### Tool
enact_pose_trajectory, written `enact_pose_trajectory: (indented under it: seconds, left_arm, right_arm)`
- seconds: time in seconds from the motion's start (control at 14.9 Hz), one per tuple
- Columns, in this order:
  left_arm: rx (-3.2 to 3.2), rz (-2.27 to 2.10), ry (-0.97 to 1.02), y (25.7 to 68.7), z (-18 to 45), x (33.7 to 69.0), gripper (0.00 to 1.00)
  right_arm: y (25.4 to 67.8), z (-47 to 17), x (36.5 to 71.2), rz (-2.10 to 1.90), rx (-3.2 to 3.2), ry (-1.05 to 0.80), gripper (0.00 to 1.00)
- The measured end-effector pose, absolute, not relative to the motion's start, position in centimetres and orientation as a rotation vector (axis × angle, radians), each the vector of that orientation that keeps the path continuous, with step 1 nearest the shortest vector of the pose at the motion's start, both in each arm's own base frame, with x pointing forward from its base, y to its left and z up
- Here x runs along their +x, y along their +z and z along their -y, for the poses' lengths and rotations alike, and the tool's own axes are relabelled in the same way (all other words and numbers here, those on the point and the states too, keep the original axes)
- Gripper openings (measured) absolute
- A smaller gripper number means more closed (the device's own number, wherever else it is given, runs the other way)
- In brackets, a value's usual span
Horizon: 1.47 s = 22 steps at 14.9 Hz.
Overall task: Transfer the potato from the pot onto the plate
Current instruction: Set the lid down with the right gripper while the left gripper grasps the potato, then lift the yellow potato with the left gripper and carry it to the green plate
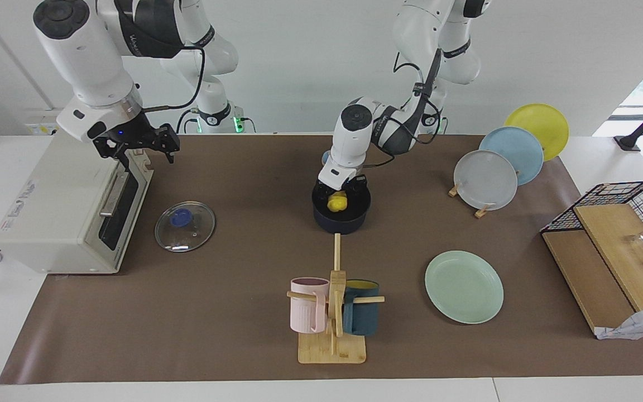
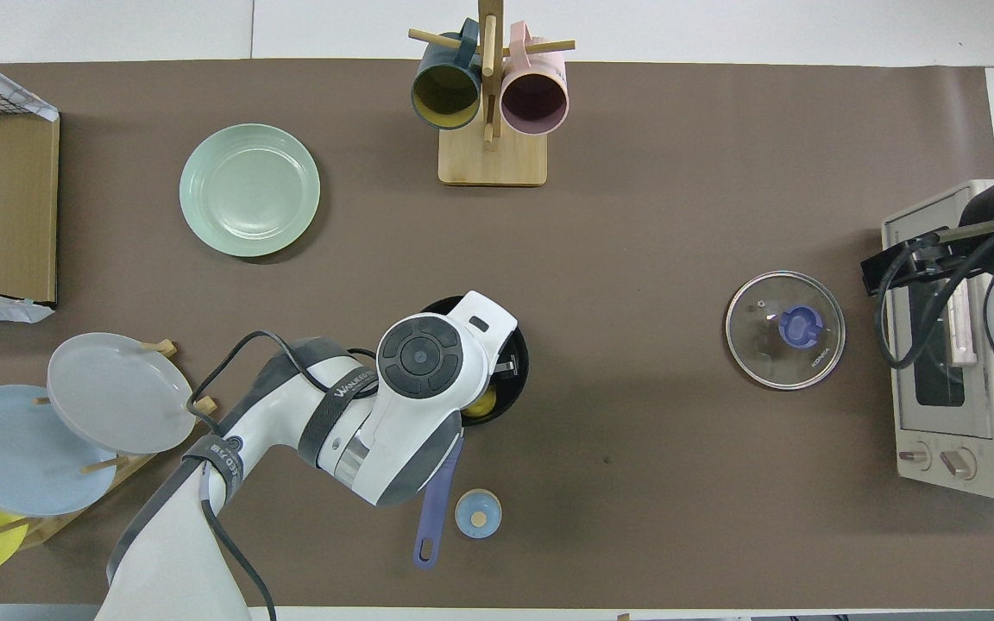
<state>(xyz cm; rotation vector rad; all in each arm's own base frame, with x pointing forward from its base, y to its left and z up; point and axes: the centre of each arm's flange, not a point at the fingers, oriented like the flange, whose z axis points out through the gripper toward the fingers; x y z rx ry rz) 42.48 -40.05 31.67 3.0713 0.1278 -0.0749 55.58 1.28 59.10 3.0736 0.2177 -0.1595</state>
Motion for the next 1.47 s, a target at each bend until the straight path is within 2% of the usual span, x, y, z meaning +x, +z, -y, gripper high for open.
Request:
enact_pose_trajectory:
  seconds: [0.07, 0.13, 0.6, 0.74, 0.87, 1.21, 1.34, 1.47]
  left_arm:
    - [3.068, -0.131, -0.07, 31.8, 40.0, 42.6, 0.65]
    - [3.069, -0.133, -0.07, 31.8, 39.9, 42.6, 0.64]
    - [3.065, -0.169, -0.067, 32.1, 39.2, 43.5, 0.63]
    - [3.069, -0.194, -0.092, 34.3, 38.9, 44.7, 0.63]
    - [3.074, -0.223, -0.133, 38.7, 38.2, 46.1, 0.63]
    - [3.031, -0.315, -0.115, 51.2, 29.8, 53.2, 0.63]
    - [3.024, -0.293, -0.094, 53.3, 23.5, 57.4, 0.63]
    - [3.018, -0.264, -0.055, 53.4, 16.9, 61.7, 0.63]
  right_arm:
    - [59.3, -1.2, 55.5, -0.216, 3.074, -0.155, 1.0]
    - [59.4, -1.2, 55.4, -0.216, 3.074, -0.151, 1.0]
    - [59.6, -1.1, 55.3, -0.211, 3.074, -0.149, 1.0]
    - [59.6, -0.9, 55.3, -0.201, 3.075, -0.149, 1.0]
    - [59.6, -0.2, 55.3, -0.153, 3.077, -0.148, 1.0]
    - [59.6, 0.3, 55.3, -0.137, 3.078, -0.147, 1.0]
    - [59.7, 0.2, 55.3, -0.139, 3.078, -0.142, 1.0]
    - [59.8, 0.3, 55.3, -0.135, 3.079, -0.139, 1.0]
